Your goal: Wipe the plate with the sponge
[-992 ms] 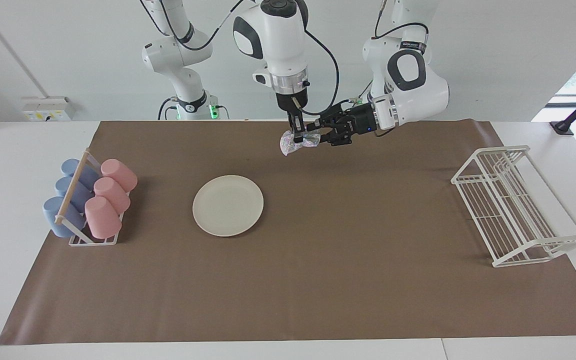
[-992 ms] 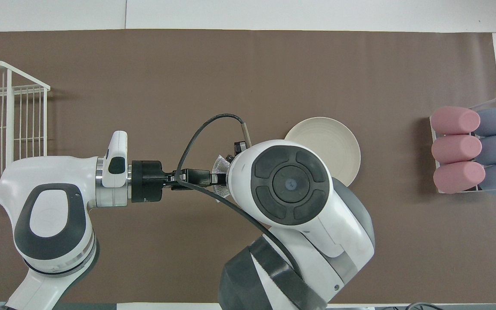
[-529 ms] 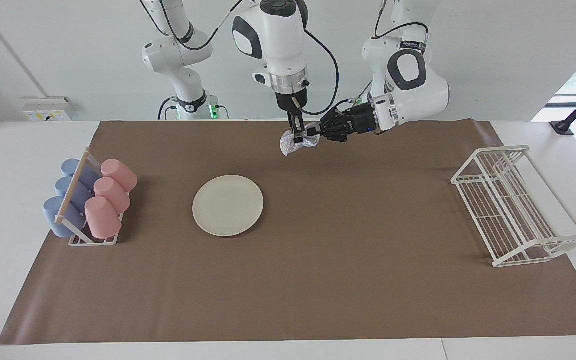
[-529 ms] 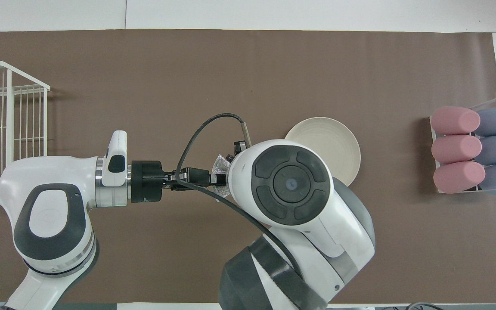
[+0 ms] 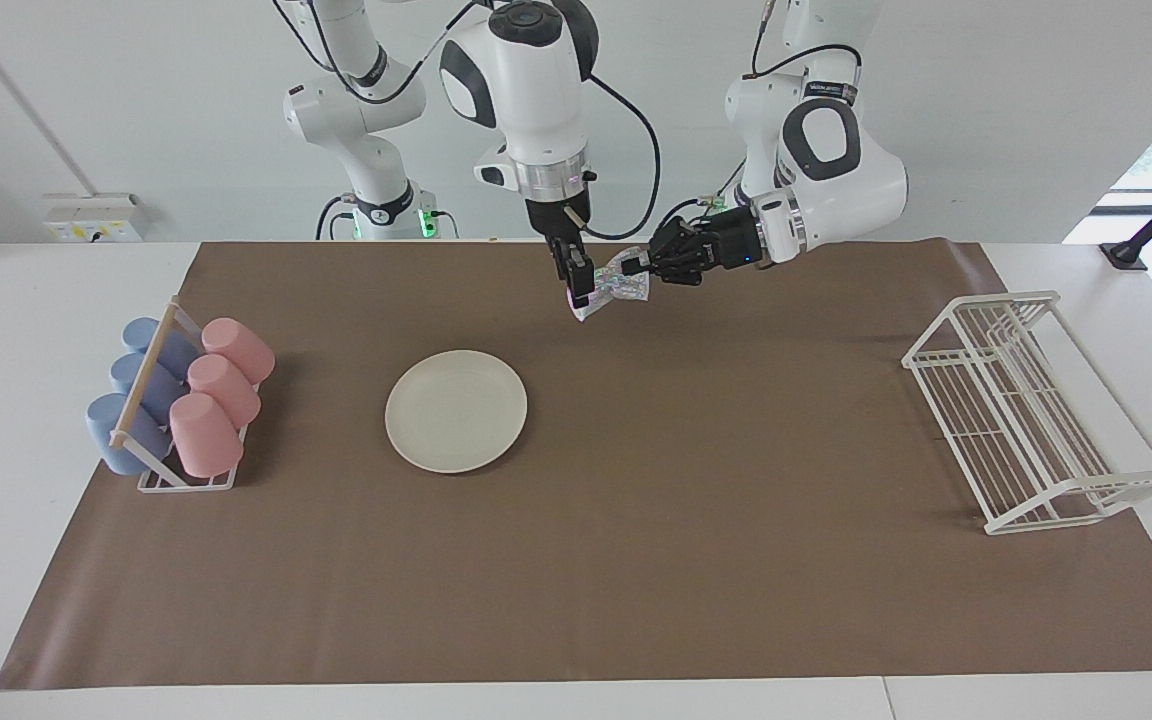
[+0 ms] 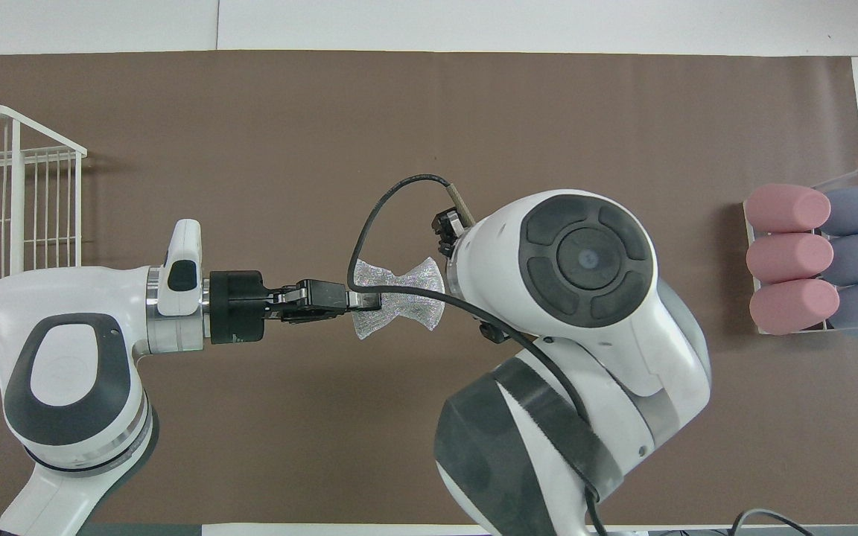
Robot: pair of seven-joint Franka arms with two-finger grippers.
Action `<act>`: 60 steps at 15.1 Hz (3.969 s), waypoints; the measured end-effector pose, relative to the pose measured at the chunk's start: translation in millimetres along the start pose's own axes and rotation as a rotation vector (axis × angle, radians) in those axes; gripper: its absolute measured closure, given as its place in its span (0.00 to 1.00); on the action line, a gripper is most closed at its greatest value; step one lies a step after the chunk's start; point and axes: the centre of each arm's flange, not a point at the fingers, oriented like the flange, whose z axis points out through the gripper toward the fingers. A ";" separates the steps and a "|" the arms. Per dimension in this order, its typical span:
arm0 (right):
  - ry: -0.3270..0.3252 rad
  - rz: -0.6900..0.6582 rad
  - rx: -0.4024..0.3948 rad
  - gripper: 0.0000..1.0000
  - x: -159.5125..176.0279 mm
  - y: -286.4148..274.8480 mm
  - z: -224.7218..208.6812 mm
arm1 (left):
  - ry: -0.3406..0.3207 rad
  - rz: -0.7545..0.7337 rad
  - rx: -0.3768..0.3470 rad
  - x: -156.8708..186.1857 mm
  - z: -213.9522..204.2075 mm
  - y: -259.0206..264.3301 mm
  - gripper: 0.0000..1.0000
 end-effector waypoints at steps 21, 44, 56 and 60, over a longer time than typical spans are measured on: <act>-0.075 -0.942 -0.192 0.00 192.3 67.7 -38.9 | -0.042 -0.014 1.259 78.3 -145.9 12.2 0.94; -0.075 -1.060 -0.164 0.00 252.5 88.1 -67.6 | 0.064 0.128 2.199 173.5 -201.0 -82.5 0.94; -0.057 -1.087 -0.142 0.00 286.2 99.6 -83.0 | 0.150 0.109 2.153 170.3 -188.5 -107.4 0.94; -0.055 -1.071 -0.141 0.00 294.2 103.3 -84.5 | 0.154 0.113 2.148 169.9 -184.5 -106.1 0.94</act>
